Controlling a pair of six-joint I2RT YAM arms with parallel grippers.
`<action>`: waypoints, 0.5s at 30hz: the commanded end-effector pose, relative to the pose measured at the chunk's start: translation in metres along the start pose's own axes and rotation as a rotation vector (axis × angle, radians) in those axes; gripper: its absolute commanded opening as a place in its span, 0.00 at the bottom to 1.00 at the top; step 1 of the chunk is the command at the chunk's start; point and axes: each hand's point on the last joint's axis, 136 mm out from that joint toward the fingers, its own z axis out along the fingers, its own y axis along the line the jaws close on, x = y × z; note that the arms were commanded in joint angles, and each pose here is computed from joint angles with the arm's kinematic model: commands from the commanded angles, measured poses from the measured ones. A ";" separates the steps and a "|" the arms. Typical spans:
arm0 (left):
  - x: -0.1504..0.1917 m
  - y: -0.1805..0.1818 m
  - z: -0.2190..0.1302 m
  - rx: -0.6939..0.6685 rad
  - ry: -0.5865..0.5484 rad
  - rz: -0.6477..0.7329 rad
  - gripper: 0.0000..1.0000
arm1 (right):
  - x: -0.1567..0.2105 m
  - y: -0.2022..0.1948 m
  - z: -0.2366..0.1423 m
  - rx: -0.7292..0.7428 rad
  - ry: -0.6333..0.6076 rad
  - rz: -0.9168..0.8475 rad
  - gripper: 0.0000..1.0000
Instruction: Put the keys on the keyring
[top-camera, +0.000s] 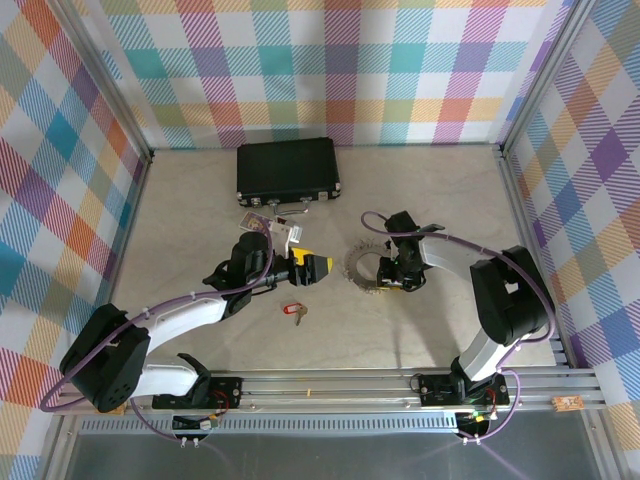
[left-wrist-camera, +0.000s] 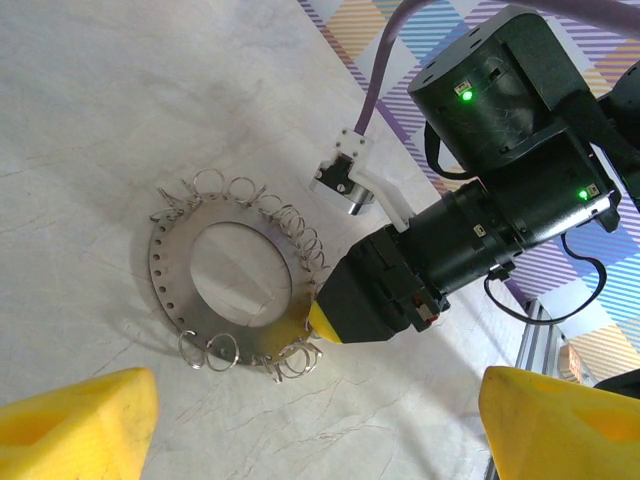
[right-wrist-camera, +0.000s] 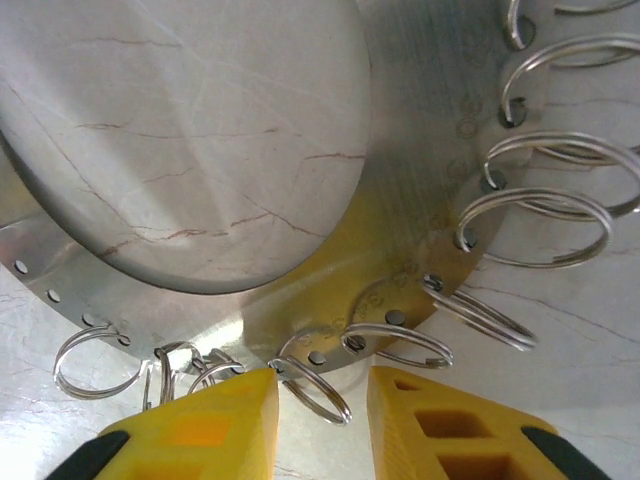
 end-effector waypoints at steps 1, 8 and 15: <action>-0.010 -0.005 -0.007 0.020 -0.044 0.036 0.83 | 0.003 0.001 0.005 -0.019 0.021 0.004 0.27; -0.008 -0.004 -0.006 0.019 -0.040 0.036 0.83 | 0.004 0.003 0.005 -0.028 0.024 0.003 0.22; -0.008 -0.003 -0.005 0.019 -0.039 0.033 0.83 | 0.004 0.000 0.006 -0.016 0.023 -0.001 0.19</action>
